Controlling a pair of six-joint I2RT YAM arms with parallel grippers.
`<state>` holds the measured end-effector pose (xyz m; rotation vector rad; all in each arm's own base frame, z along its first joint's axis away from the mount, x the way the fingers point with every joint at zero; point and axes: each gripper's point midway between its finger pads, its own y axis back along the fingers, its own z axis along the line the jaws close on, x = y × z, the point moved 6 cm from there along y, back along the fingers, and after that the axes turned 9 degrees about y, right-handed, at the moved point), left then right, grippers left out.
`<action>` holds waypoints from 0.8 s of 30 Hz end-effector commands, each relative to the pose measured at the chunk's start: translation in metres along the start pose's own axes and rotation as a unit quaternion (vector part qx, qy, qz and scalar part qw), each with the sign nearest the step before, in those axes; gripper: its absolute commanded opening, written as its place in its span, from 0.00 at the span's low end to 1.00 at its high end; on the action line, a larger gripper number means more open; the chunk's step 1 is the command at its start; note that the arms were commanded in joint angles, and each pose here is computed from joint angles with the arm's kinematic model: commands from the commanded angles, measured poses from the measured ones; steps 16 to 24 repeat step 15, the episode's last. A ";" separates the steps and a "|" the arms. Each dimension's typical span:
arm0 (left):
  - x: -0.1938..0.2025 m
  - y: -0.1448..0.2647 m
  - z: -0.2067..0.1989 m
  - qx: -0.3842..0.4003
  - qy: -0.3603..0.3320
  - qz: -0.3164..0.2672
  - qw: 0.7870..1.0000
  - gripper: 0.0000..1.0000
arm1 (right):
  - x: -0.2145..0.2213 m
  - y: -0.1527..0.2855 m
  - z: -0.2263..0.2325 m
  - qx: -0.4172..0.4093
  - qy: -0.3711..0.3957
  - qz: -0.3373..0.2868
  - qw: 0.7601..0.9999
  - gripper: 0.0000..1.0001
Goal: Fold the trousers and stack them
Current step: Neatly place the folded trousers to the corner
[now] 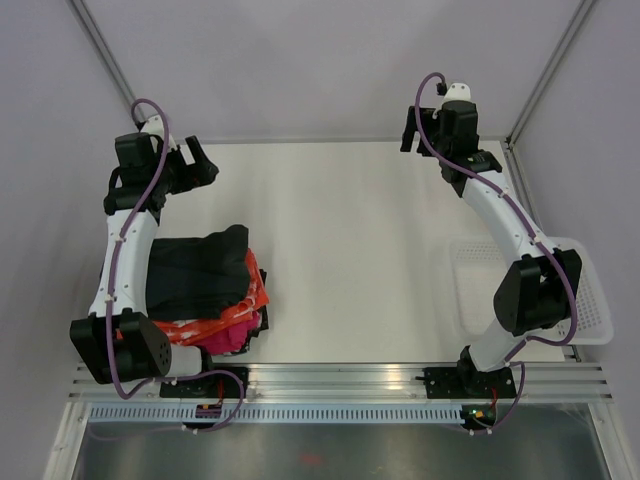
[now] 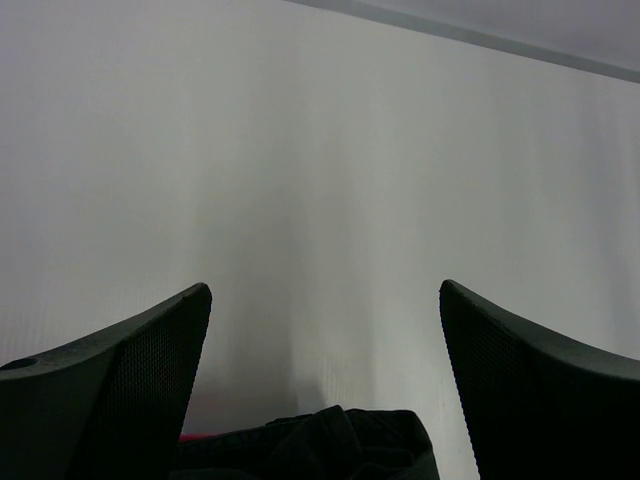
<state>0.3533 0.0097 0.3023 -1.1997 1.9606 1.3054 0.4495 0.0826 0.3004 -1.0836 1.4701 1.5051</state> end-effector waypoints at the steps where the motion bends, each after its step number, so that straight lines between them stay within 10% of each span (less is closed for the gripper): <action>1: -0.012 0.007 -0.002 -0.003 -0.032 -0.037 0.999 1.00 | -0.017 -0.002 0.005 -0.018 -0.003 -0.039 0.999 0.98; 24: -0.020 0.004 -0.001 -0.014 -0.032 -0.043 0.998 1.00 | -0.020 -0.012 0.007 -0.019 -0.020 -0.041 0.999 0.98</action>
